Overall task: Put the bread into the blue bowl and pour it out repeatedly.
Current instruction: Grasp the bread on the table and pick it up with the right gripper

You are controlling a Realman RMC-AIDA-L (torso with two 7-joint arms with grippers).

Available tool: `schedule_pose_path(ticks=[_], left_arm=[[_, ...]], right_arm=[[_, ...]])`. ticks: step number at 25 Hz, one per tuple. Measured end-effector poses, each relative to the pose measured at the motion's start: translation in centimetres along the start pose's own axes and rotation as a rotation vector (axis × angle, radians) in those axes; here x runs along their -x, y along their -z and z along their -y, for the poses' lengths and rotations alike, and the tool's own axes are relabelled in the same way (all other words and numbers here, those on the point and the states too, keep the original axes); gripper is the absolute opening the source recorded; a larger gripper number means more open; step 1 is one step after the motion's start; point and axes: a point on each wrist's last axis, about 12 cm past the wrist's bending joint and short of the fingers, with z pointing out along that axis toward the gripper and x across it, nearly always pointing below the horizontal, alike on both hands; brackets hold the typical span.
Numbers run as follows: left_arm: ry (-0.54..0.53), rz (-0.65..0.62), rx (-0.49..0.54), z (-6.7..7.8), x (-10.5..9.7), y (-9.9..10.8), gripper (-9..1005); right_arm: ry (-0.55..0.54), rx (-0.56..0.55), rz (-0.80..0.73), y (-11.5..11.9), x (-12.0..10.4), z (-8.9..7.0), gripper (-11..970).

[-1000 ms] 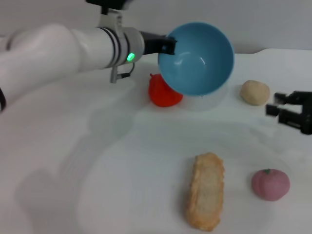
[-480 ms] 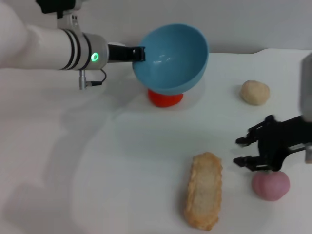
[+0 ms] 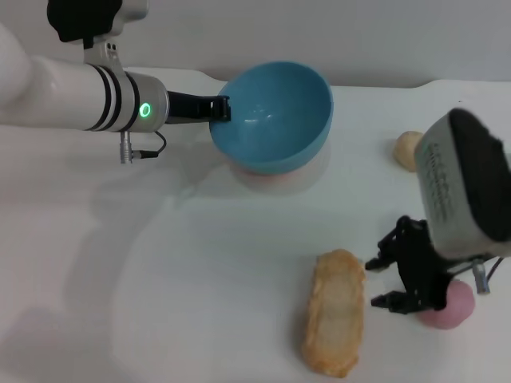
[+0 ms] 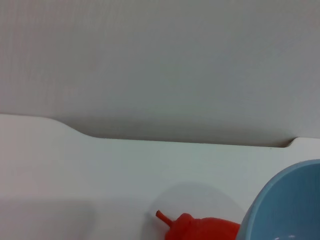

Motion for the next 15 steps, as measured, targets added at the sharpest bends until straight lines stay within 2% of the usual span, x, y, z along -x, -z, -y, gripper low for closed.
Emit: schedule_pose_path(ticks=[4, 6, 11, 15], left_arm=[[0.008, 0.0, 0.002, -0.2, -0.1, 0.1, -2], [0.01, 0.001, 0.002, -0.2, 0.0, 0.1, -2], [0.003, 0.004, -0.004, 0.1, 0.3, 0.1, -2], [0.003, 0.004, -0.004, 0.1, 0.3, 0.0, -2]], right_arm=[[0.092, 0.013, -0.148, -0.8, 0.8, -1.0, 448], [0.151, 0.019, -0.251, -1.9, 1.7, -2.1, 447], [0.214, -0.013, -0.353, -3.7, 2.4, -2.8, 446], [0.257, -0.029, -0.377, -4.9, 3.1, -3.4, 445]])
